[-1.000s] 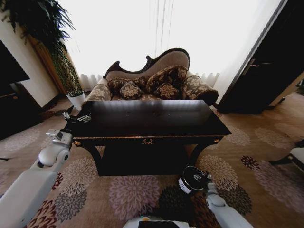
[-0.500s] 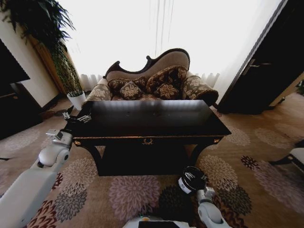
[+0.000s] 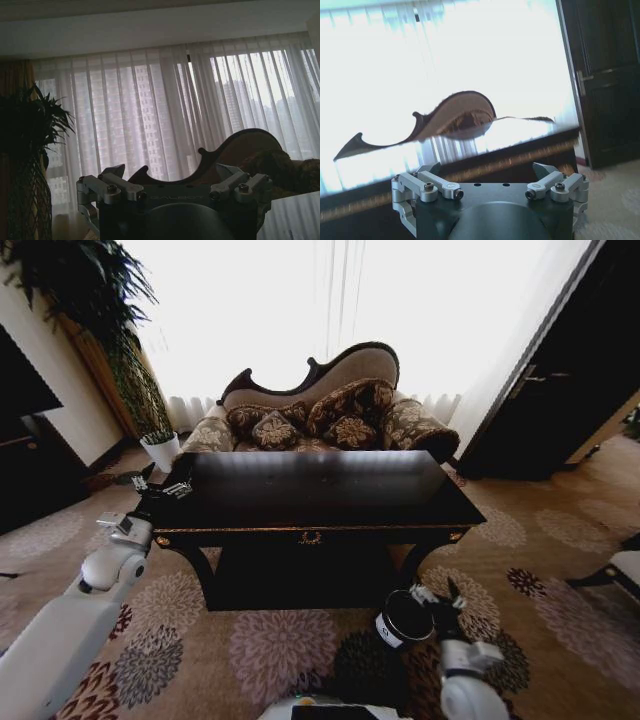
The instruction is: Move to the front of the table and place the trash on the table into the trash bin.
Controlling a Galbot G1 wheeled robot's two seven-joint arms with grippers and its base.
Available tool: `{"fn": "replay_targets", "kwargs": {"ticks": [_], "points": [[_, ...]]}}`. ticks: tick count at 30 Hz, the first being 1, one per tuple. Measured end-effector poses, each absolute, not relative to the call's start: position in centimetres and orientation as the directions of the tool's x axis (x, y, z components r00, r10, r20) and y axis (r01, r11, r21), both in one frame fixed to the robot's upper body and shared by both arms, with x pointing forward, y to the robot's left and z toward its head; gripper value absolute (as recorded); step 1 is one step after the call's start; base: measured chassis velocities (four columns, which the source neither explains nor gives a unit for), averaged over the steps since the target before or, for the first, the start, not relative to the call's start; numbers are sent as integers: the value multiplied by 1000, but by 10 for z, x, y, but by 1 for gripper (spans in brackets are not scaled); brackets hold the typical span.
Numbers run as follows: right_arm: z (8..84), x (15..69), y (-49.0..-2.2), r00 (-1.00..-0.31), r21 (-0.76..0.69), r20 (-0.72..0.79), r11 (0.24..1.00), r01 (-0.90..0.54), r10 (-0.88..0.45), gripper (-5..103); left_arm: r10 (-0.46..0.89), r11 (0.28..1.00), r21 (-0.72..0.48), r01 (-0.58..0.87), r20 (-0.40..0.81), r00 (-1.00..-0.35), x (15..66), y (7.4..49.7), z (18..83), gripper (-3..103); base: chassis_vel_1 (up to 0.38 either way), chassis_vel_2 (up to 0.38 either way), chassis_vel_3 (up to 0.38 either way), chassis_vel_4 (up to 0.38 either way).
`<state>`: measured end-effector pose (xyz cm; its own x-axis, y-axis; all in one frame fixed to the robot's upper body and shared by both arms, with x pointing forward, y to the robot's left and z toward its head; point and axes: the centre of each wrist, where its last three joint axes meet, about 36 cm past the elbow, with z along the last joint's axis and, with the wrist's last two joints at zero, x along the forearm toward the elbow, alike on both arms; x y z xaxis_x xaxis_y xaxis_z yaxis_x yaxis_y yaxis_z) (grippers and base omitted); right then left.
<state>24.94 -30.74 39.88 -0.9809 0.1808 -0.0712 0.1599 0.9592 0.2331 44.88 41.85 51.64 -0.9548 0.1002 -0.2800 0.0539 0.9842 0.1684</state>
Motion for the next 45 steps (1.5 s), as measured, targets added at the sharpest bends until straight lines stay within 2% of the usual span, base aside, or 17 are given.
{"fn": "replay_targets", "kwargs": {"ticks": [3,12,17,25,35,45], "points": [[429,263,-315,-980,219,-128,968,121,151,100,100,984,168,54,-280,-955,449,418,516,100,0,0,0,0],[482,298,-327,-988,141,-154,990,-2,20,100,100,984,168,54,-280,-955,449,418,516,100,0,0,0,0],[495,320,-336,-992,136,-128,991,-16,1,100,100,984,168,54,-280,-955,449,418,516,100,0,0,0,0],[496,368,-369,-999,36,-49,999,-3,-2,100,100,984,168,54,-280,-955,449,418,516,100,0,0,0,0],[512,411,-391,-998,-46,-69,999,-8,-11,100,100,984,168,54,-280,-955,449,418,516,100,0,0,0,0],[525,446,-388,-995,-86,-89,996,-33,-40,100,100,984,168,54,-280,-955,449,418,516,100,0,0,0,0]]}}
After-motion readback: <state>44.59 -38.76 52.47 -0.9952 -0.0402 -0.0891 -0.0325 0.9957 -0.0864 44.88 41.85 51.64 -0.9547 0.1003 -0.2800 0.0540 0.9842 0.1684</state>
